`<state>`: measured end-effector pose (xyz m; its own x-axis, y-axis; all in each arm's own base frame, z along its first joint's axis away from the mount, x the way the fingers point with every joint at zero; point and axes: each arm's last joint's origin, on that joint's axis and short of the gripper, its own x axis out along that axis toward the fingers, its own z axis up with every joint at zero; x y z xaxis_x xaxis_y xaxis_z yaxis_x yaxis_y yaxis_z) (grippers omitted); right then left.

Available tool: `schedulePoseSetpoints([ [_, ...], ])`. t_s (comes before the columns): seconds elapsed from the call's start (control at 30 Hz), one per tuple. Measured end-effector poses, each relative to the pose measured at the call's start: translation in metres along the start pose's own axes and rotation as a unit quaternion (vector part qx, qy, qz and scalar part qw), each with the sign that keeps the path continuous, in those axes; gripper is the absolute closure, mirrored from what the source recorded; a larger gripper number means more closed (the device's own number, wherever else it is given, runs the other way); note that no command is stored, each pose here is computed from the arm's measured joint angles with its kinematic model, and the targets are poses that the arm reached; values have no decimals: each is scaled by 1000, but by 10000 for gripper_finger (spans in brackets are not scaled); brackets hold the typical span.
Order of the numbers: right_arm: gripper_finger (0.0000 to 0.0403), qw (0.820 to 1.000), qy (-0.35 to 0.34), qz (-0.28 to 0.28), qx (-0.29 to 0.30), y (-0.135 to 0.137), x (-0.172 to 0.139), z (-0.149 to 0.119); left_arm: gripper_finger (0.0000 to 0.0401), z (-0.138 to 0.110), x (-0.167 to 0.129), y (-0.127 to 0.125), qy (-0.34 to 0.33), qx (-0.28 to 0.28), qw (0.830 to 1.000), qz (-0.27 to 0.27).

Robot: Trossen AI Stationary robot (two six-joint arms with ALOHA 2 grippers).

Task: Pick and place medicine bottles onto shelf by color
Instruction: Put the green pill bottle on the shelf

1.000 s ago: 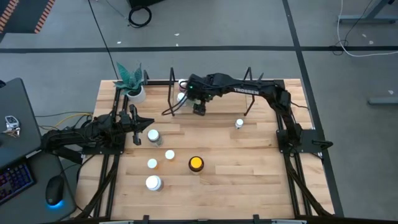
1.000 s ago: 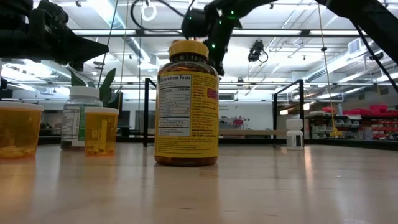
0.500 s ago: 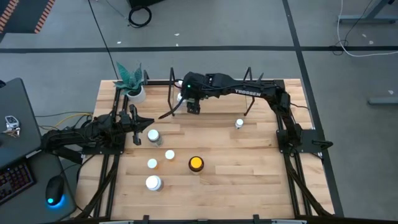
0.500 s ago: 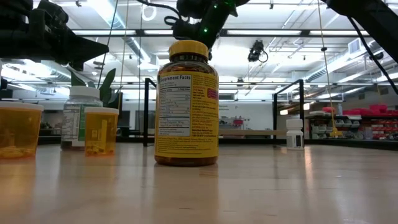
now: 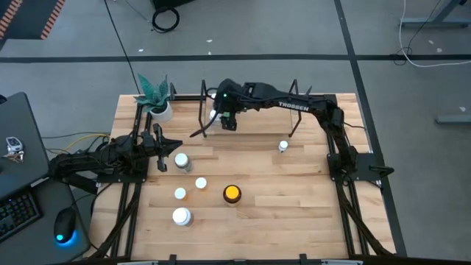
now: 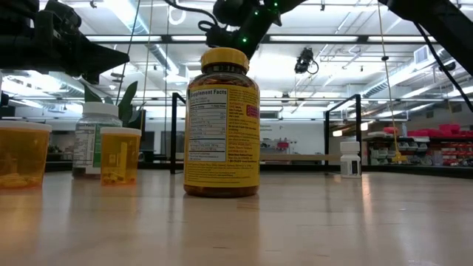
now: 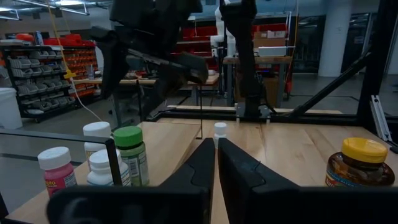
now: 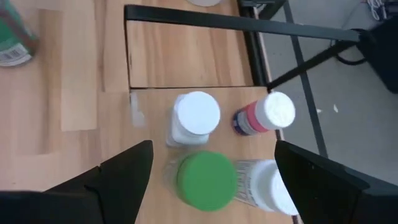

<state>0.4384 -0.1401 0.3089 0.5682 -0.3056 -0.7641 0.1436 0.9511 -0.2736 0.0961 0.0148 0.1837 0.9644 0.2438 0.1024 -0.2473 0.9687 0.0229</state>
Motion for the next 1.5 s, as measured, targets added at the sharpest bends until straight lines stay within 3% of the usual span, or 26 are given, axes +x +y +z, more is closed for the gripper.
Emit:
schedulePoseSetpoints([
  [0.2,62,999,-18,48,-12,-5,12,-7,366,0,0,0,0,0,1000,0],
  [0.67,80,998,-66,20,-12,-17,24,-8,373,0,0,0,0,0,1000,0],
  [1.5,90,1000,-19,11,-10,-17,32,-22,365,0,0,0,0,0,1000,0],
])
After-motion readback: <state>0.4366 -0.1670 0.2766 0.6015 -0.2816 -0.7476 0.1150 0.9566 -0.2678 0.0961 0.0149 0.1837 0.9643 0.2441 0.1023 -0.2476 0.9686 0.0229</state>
